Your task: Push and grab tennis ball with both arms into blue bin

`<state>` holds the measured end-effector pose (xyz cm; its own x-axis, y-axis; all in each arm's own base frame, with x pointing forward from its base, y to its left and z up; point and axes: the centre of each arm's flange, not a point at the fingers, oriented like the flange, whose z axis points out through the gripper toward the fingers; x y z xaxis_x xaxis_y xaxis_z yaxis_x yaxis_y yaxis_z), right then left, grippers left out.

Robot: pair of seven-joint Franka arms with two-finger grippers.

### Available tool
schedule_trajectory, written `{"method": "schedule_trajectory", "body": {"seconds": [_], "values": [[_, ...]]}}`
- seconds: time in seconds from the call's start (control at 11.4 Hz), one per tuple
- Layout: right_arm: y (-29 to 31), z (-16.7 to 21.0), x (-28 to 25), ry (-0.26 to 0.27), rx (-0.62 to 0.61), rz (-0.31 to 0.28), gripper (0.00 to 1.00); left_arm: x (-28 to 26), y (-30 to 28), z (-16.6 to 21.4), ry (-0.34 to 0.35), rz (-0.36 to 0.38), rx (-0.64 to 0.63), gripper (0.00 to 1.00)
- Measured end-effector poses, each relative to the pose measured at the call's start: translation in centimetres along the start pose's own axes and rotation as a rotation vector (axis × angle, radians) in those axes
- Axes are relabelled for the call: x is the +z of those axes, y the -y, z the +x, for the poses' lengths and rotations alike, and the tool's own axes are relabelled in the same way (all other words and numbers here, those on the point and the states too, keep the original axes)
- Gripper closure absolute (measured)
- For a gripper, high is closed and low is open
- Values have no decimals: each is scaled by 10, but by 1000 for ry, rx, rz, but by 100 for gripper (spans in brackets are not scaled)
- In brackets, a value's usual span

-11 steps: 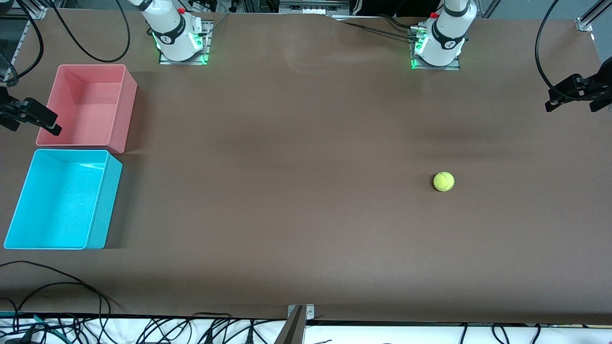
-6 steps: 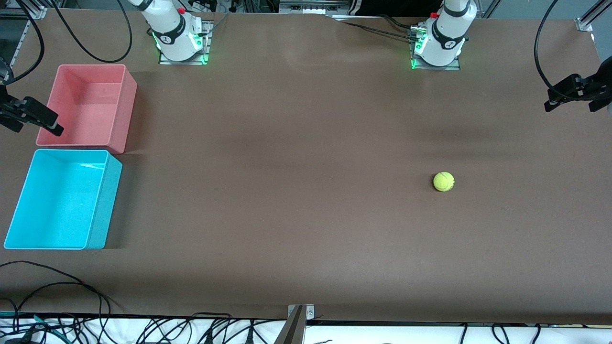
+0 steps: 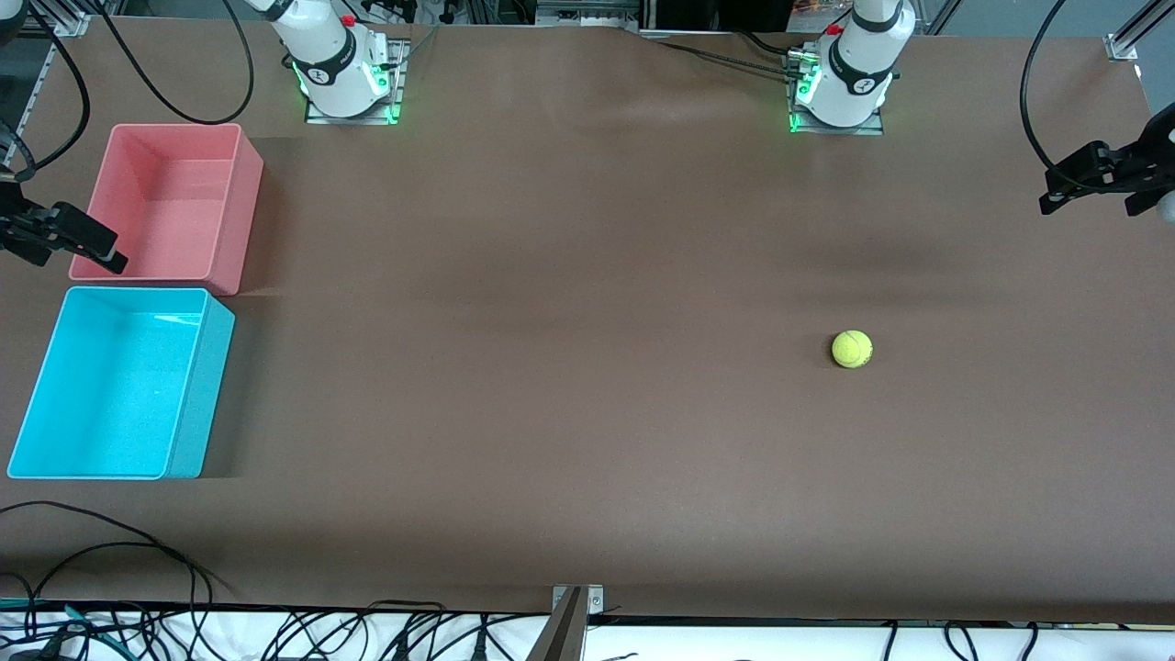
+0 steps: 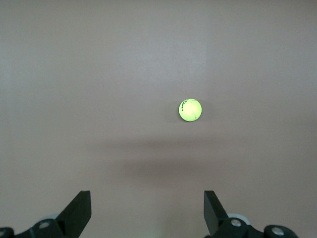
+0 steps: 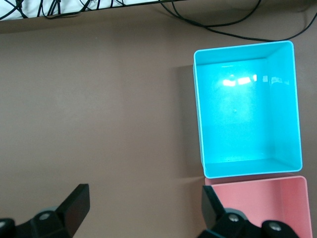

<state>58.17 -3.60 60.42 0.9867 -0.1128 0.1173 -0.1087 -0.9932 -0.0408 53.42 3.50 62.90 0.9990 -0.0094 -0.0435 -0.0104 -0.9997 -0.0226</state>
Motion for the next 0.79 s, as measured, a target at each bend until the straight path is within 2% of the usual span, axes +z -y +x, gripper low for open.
{"method": "schedule_trajectory", "body": {"seconds": [0.79], "values": [[0,3,-1,-22,0,1,0,0,0,0,0,0,0,0]]}}
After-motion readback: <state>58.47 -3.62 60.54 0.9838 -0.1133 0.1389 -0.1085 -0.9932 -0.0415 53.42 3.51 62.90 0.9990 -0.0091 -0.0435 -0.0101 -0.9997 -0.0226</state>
